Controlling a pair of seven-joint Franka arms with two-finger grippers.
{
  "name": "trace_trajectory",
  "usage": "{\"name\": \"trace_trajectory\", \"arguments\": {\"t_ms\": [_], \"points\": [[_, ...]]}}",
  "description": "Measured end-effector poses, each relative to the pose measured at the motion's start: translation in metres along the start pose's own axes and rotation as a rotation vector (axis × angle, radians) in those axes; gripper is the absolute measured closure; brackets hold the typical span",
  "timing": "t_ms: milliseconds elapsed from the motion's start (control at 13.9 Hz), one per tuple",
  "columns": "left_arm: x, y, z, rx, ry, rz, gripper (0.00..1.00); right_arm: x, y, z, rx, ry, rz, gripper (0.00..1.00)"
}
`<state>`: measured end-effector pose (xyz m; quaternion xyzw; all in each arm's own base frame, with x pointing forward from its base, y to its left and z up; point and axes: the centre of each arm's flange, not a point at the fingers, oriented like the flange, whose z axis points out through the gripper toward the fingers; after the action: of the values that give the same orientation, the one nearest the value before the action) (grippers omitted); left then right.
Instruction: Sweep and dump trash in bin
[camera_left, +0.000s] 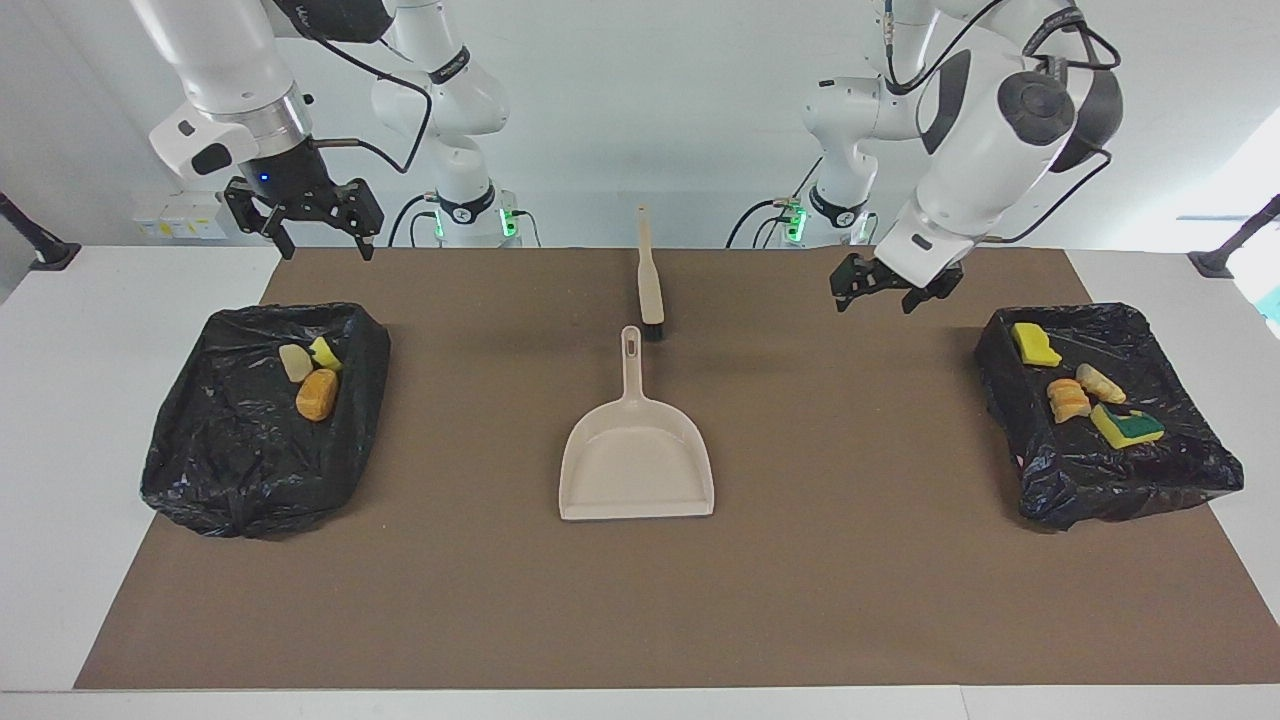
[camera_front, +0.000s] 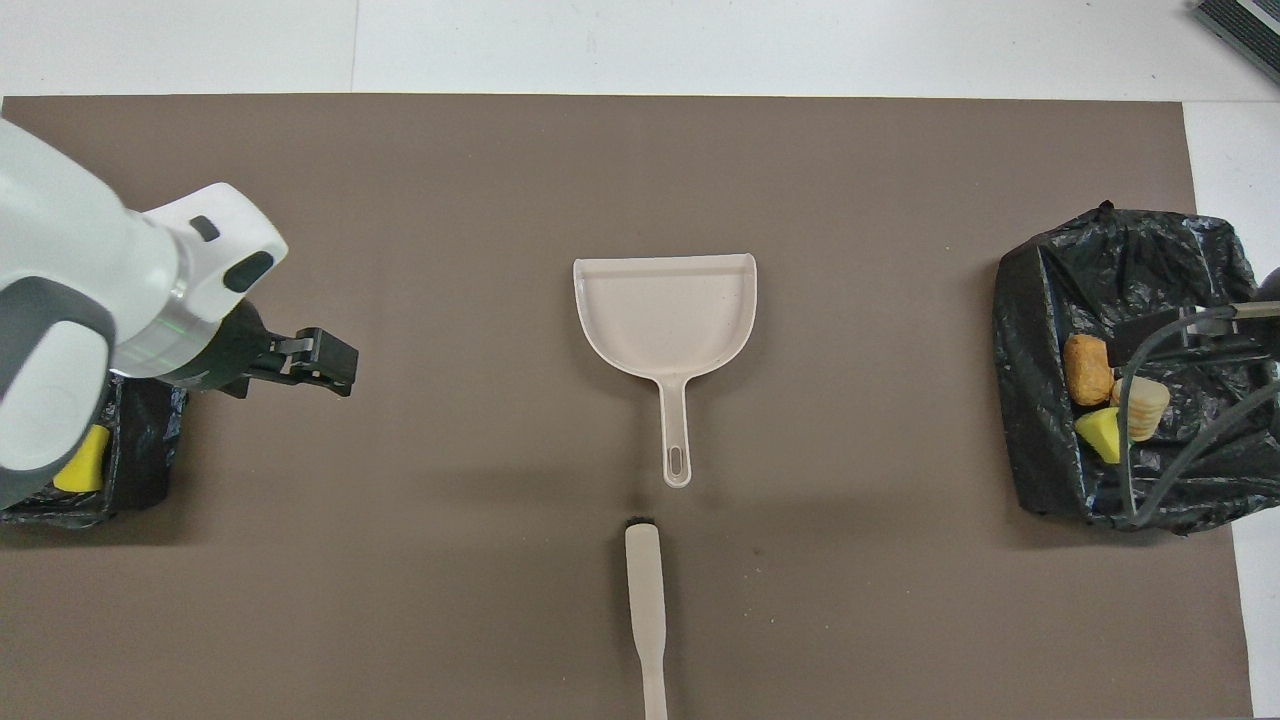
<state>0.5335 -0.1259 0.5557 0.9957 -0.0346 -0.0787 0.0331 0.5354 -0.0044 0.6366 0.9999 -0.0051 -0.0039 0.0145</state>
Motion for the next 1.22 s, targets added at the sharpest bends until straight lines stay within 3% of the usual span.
{"name": "trace_trajectory", "arguments": {"t_ms": [359,717,932,1219], "points": [[-0.013,-0.045,-0.029,0.057,0.041,-0.027,0.00,0.000,0.000,0.000,0.000,0.000,0.000,0.00],[-0.037,-0.093,-0.069,0.055,0.091,-0.031,0.00,0.000,0.000,0.000,0.000,0.000,0.000,0.00],[-0.062,-0.087,-0.091,0.063,0.111,-0.022,0.00,0.000,0.000,0.000,0.000,0.000,0.000,0.00],[-0.066,-0.082,-0.094,0.066,0.116,-0.014,0.00,0.000,0.000,0.000,0.000,0.000,0.000,0.00]]}}
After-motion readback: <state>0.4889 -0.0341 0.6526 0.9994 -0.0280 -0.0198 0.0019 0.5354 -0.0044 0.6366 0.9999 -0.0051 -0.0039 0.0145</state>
